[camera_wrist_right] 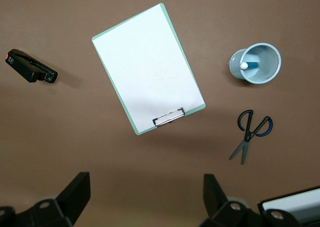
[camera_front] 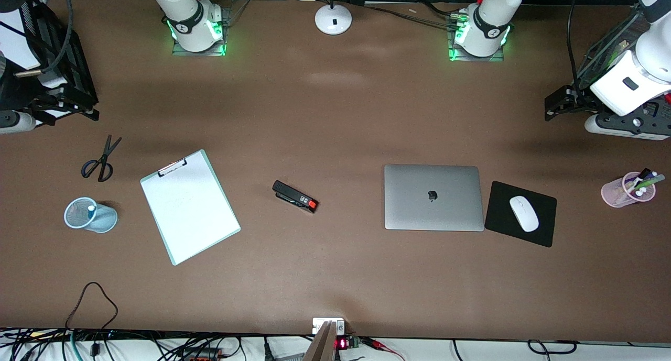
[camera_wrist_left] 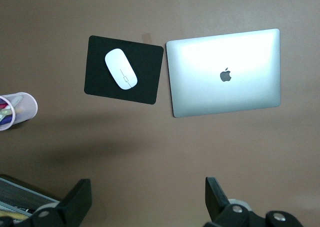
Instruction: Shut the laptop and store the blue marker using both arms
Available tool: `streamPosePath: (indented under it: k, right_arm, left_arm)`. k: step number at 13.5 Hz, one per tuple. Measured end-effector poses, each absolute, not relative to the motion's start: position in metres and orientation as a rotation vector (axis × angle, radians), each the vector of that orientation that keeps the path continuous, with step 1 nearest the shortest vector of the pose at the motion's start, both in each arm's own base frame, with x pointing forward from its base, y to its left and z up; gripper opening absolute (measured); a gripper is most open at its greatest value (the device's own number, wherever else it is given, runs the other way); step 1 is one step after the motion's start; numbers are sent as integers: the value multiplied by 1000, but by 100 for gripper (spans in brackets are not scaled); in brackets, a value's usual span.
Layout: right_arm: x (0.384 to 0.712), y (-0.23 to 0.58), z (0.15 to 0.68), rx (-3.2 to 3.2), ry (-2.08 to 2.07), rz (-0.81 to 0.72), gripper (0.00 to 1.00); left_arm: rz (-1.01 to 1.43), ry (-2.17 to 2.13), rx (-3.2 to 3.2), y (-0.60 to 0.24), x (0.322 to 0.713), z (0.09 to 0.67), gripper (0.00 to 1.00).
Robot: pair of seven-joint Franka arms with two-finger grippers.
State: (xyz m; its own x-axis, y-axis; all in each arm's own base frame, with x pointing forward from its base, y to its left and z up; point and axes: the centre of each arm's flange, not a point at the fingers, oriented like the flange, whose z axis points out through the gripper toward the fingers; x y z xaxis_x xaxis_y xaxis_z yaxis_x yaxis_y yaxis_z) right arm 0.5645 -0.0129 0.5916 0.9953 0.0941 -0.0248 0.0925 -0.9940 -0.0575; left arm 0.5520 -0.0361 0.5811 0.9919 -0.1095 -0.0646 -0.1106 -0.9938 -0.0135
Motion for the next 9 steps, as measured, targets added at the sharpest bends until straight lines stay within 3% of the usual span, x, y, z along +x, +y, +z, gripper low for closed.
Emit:
streamPosePath:
  k: [9]
  right_arm:
    - [561,-26,603,-3089,-58,4,100]
  left_arm:
    - [100,170,-3118,-35,552,581,100]
